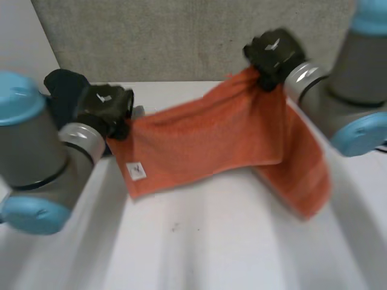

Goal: Fold the laundry.

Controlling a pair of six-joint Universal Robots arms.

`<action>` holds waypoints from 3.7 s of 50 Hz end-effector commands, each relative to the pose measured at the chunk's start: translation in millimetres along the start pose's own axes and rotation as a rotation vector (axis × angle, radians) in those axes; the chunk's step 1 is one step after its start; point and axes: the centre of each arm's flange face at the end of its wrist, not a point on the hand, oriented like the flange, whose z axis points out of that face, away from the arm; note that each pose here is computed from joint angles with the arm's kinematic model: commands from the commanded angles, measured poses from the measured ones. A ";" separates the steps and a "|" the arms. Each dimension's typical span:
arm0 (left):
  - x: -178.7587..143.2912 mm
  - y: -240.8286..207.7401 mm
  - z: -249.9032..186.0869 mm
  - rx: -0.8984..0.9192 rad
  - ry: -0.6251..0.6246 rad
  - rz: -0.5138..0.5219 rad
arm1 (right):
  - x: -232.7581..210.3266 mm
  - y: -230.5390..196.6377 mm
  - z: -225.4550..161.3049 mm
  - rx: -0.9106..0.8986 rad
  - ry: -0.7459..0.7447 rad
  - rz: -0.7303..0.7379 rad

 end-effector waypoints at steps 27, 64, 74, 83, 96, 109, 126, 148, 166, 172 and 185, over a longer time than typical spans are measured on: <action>27.6 77.1 -46.3 -0.262 0.085 0.047 | -26.0 93.0 -101.0 -0.544 -0.079 0.079; 12.2 126.6 22.0 -0.263 0.011 0.187 | -67.4 172.4 -98.2 -0.442 -0.107 0.016; 12.9 127.5 32.2 -0.249 0.009 0.184 | -42.9 177.7 -95.2 -0.465 -0.040 0.023; 15.8 131.2 40.2 -0.235 0.043 0.178 | -26.1 178.5 -95.1 -0.466 0.002 0.025; 21.2 133.9 48.2 -0.217 0.080 0.175 | -27.5 178.9 -96.9 -0.472 -0.006 0.025; 23.3 133.4 51.3 -0.214 0.089 0.194 | -22.8 172.8 -98.1 -0.509 -0.031 0.037; -68.3 -102.2 -50.1 0.351 -0.185 0.092 | 108.3 -9.5 -108.8 -0.259 0.206 -0.086; -75.3 -4.2 35.7 0.031 -0.163 0.045 | 108.9 62.4 -60.5 -0.450 0.083 -0.078; -53.6 -33.1 29.0 0.123 -0.118 0.049 | 43.8 90.7 -106.7 -0.487 -0.030 0.324; -57.4 -43.3 27.7 0.154 -0.130 0.046 | 15.4 88.1 -130.7 -0.450 -0.073 0.353; -47.1 -36.2 28.1 0.137 -0.099 -0.004 | -46.6 129.0 -164.6 -0.490 -0.173 0.287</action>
